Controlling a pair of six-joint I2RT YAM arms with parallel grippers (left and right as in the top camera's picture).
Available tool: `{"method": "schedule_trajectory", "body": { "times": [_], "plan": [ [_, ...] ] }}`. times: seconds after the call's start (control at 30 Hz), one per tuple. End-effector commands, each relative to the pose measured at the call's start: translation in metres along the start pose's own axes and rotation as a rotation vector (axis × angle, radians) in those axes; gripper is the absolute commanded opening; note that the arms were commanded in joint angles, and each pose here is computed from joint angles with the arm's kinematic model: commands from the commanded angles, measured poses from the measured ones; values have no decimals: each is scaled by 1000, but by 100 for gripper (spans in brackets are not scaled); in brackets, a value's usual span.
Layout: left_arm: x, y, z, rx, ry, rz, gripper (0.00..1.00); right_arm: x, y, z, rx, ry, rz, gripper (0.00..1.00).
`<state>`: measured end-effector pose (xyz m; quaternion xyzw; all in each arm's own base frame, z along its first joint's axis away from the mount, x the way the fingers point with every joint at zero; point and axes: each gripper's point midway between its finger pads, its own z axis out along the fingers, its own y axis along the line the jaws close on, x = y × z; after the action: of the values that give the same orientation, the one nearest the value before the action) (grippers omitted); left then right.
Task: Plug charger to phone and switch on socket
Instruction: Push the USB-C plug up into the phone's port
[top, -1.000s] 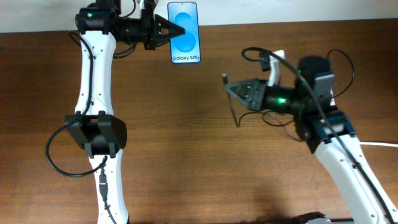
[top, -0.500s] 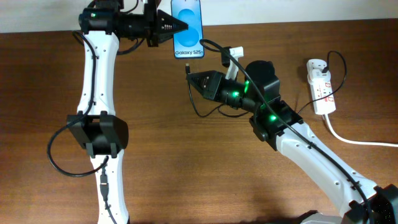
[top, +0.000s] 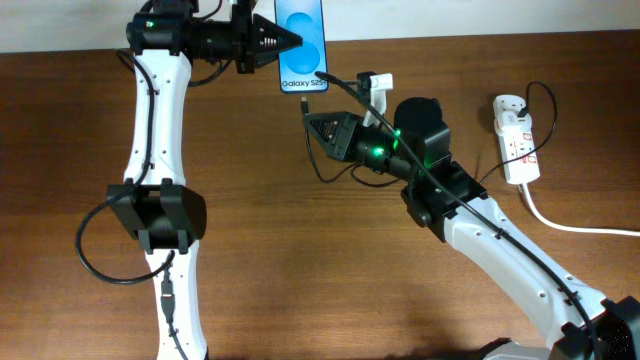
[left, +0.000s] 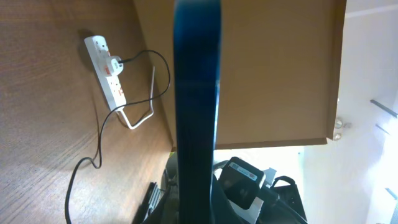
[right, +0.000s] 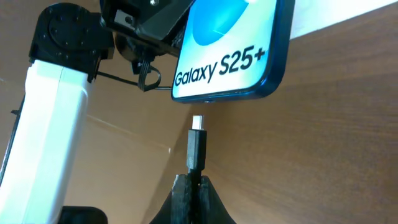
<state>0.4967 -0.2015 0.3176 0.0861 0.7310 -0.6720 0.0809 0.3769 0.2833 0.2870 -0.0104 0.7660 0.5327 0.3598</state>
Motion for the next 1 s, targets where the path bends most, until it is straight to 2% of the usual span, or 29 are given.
{"method": "schedule_trajectory", "body": {
  "times": [0.0,0.97],
  "plan": [
    [4,-20,-2,26,8,40,0,-8,2,-1,10,-35,-52,4],
    [10,-27,8,62,41,37,0,-11,-3,-1,37,-56,-44,4]
  ]
}}
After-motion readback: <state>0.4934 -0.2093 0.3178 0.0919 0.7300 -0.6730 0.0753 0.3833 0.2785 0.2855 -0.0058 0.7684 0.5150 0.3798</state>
